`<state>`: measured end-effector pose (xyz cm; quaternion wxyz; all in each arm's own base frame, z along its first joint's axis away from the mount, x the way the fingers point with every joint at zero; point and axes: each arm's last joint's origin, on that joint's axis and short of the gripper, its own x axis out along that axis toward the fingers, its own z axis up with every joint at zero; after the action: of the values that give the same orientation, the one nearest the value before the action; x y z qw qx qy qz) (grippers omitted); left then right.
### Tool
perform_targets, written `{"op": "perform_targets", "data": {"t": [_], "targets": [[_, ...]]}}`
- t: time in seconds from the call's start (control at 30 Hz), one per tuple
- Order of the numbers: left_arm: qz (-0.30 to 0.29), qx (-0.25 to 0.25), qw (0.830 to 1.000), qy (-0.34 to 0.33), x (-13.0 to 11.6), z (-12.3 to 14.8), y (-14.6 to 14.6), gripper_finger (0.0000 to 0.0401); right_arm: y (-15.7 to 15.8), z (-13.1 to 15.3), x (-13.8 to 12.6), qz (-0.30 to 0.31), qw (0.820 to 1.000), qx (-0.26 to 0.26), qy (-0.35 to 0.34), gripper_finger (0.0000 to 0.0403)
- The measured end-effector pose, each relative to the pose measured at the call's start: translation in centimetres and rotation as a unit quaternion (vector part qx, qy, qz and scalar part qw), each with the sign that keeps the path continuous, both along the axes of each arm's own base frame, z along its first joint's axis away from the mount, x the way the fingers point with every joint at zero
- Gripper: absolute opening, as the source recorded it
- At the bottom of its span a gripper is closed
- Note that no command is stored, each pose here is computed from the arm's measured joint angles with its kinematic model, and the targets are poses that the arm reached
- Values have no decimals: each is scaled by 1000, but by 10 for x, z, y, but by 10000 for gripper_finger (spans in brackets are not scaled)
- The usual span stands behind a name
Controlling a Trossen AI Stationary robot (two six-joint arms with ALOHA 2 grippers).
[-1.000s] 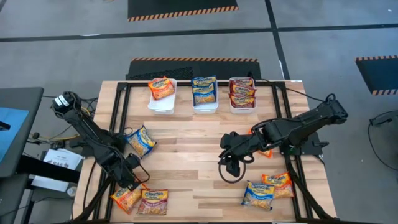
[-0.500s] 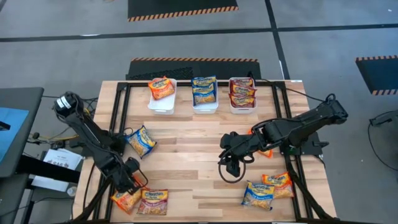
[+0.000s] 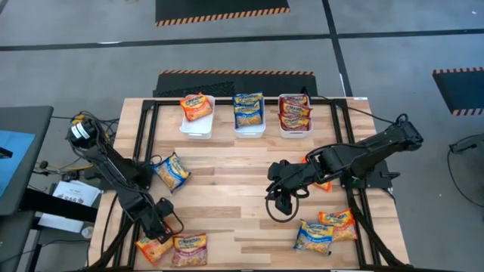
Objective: Sort Maruchan noodles
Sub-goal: Put the orange noodle pack into the left white bin
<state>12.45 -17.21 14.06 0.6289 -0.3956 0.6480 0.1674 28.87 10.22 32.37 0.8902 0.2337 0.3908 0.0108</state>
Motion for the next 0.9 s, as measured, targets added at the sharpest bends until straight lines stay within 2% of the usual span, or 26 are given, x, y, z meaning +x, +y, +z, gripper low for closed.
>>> {"op": "perform_targets", "data": {"t": [0.1,0.37,0.63,0.9], "targets": [[-7,7,1000,-2,0,-1,0,9,0,0,0,0,1000,0,0,171],[-19,6,1000,-21,-1,3,2,2,0,0,0,-1,1000,0,-2,171],[16,38,998,-55,-11,27,25,0,-9,1,3,-11,1000,-5,-6,171],[62,60,990,-112,-15,50,56,0,-28,6,18,-33,998,12,-51,171]]}}
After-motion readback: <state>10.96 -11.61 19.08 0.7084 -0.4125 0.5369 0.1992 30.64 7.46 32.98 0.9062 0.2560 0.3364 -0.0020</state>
